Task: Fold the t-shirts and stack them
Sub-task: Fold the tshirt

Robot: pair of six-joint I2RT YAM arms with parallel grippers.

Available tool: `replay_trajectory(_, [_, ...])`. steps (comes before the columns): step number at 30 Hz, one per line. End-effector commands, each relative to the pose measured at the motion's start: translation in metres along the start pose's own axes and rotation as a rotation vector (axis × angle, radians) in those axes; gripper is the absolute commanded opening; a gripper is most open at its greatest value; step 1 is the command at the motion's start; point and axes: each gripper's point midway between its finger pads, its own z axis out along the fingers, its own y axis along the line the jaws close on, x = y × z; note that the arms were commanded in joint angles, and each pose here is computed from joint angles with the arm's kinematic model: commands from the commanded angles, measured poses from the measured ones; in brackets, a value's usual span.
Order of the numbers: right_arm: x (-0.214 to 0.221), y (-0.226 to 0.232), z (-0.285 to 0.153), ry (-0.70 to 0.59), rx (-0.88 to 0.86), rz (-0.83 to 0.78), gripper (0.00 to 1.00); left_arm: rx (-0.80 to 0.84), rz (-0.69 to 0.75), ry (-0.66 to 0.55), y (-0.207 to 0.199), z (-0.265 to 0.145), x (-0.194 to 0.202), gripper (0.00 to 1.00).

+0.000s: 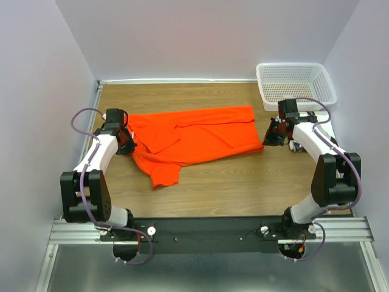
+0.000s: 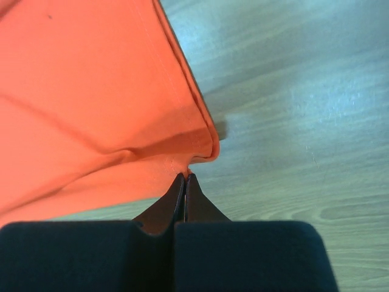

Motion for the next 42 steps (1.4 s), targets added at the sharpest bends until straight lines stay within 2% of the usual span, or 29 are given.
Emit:
replay_trajectory(1, [-0.015, 0.002, -0.001, -0.005, 0.005, -0.018, 0.01, 0.016, 0.009, -0.007, -0.002, -0.001, -0.013, 0.0])
replay_trajectory(17, [-0.056, 0.013, 0.026, -0.014, 0.02, -0.013, 0.01, 0.054, -0.033, 0.001, -0.006, 0.018, -0.033, 0.0])
replay_trajectory(25, [-0.062, 0.009, 0.032, -0.017, 0.043, -0.003, 0.0, 0.062, -0.034, -0.041, -0.011, 0.012, -0.054, 0.0])
replay_trajectory(42, [-0.079, 0.003, 0.051, -0.031, 0.082, 0.009, 0.01, 0.069, -0.05, -0.055, -0.016, 0.043, -0.069, 0.0])
